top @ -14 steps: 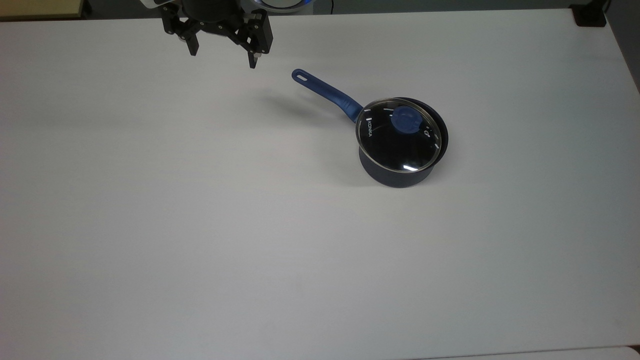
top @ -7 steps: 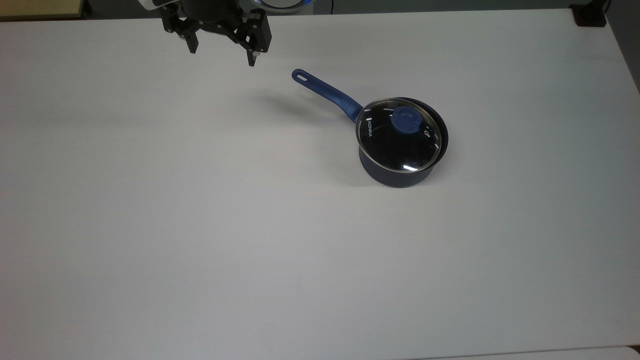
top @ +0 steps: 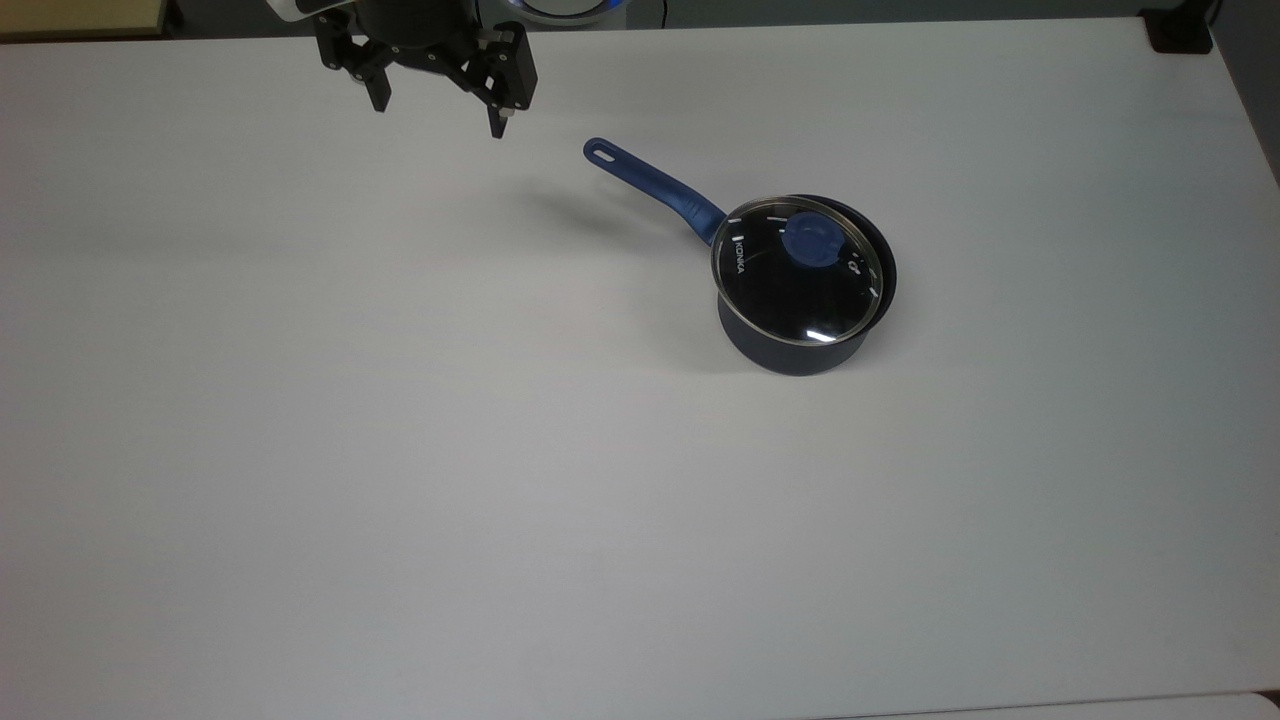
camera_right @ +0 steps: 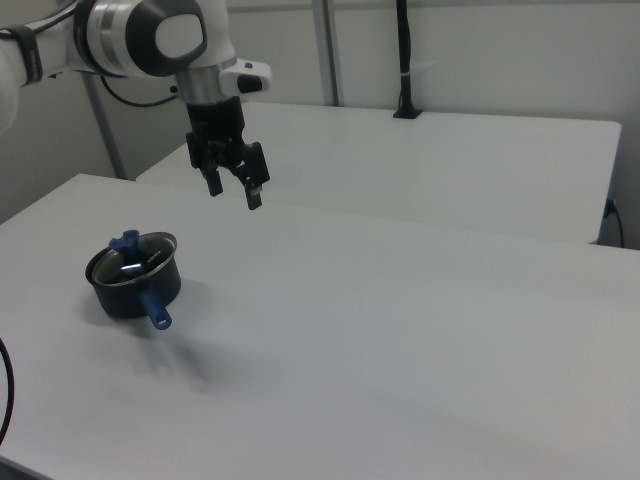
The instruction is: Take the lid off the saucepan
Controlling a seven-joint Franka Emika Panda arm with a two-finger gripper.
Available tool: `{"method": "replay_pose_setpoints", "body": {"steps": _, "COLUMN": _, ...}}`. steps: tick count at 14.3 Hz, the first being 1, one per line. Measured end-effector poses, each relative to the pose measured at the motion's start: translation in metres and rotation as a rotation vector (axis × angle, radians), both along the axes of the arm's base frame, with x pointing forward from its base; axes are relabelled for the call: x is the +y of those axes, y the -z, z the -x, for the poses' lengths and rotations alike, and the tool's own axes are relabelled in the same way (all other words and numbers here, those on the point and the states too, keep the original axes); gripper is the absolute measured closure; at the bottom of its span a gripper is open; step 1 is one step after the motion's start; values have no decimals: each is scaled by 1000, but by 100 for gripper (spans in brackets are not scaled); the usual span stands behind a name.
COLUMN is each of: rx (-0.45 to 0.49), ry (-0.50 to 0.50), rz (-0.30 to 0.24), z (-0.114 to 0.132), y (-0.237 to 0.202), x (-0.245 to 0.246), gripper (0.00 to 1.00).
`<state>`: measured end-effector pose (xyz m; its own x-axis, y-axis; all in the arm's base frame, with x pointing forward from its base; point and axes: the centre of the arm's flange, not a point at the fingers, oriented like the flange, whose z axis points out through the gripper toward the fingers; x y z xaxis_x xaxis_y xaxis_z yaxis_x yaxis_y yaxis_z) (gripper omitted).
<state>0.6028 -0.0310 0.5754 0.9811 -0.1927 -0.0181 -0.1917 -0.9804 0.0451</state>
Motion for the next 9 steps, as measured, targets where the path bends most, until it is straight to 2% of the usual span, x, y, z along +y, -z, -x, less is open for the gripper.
{"method": "replay_pose_setpoints", "body": {"steps": 4, "rx": -12, "ry": -73, "rz": -7, "z": -2, "y": -3, "x": 43, "gripper": 0}}
{"method": "replay_pose_setpoints", "body": {"steps": 7, "rx": -11, "ry": -141, "rz": -7, "z": 2, "y": 0, "x": 114, "gripper": 0}}
{"method": "replay_pose_setpoints", "body": {"steps": 9, "rx": -49, "ry": -155, "rz": -8, "z": 3, "y": 7, "x": 174, "gripper": 0}}
